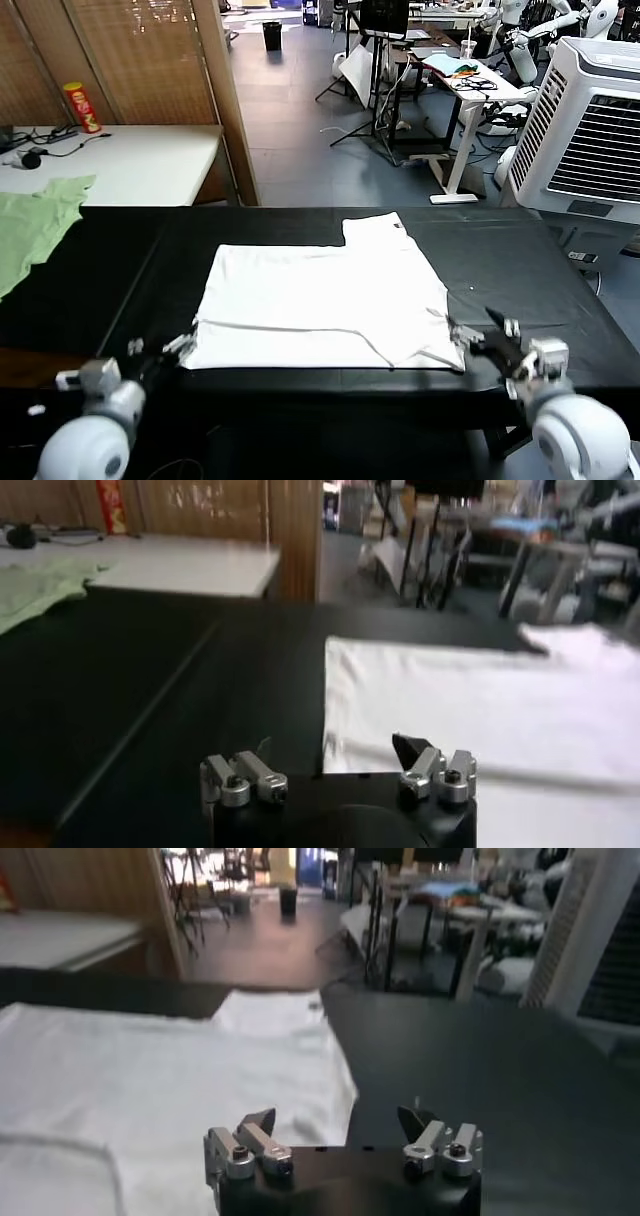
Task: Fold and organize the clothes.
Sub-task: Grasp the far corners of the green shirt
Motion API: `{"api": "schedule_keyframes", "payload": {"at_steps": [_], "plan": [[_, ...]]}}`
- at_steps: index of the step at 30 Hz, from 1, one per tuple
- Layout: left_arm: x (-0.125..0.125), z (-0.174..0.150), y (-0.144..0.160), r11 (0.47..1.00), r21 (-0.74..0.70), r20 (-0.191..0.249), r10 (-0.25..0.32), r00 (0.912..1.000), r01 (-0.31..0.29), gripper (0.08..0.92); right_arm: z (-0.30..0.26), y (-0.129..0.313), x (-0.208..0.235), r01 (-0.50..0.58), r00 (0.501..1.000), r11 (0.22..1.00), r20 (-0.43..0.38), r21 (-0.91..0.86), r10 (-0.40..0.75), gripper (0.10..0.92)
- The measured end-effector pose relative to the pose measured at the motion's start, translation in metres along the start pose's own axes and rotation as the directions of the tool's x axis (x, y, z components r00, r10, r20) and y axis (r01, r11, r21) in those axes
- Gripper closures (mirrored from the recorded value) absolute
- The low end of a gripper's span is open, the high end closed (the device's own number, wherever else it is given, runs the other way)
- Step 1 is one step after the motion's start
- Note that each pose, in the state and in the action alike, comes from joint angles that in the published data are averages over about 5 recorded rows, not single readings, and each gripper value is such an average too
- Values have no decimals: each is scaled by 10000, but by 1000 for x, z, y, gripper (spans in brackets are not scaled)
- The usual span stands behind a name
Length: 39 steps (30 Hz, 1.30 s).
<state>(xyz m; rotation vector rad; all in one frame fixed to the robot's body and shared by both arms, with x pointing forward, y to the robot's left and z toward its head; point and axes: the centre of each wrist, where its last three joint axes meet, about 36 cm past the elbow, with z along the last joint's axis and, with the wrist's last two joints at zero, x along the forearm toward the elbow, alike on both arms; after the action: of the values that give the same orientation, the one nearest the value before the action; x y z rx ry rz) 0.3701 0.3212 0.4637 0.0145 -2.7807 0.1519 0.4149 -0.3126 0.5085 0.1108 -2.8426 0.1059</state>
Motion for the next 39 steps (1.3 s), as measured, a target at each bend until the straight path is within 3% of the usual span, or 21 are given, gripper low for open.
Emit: {"api": "schedule_keyframes", "payload": {"at_steps": [5, 12, 20, 30, 39], "plan": [[-61, -26, 5, 9995, 5, -16, 316, 9995, -316, 201, -10, 4, -71, -193, 9997, 9996, 150, -188, 196, 224], [-135, -65, 5, 9983, -193, -245, 547, 9982, -552, 201, -19, 16, -163, -265, 9981, 9992, -557, -295, 248, 224], [-199, -71, 13, 9997, -174, -1125, 149, 9935, -170, 201, -26, 30, -229, -171, 9873, 9977, -1590, -652, 65, 224], [-226, -59, 28, 10000, 13, -1958, -15, 9806, 18, 201, -11, 41, -268, -36, 9618, 9964, -2731, -846, -197, 224], [-235, -56, 28, 9993, 286, -1869, 308, 9819, -259, 201, -2, 43, -277, -138, 9523, 9968, -3048, -791, -110, 224]]}}
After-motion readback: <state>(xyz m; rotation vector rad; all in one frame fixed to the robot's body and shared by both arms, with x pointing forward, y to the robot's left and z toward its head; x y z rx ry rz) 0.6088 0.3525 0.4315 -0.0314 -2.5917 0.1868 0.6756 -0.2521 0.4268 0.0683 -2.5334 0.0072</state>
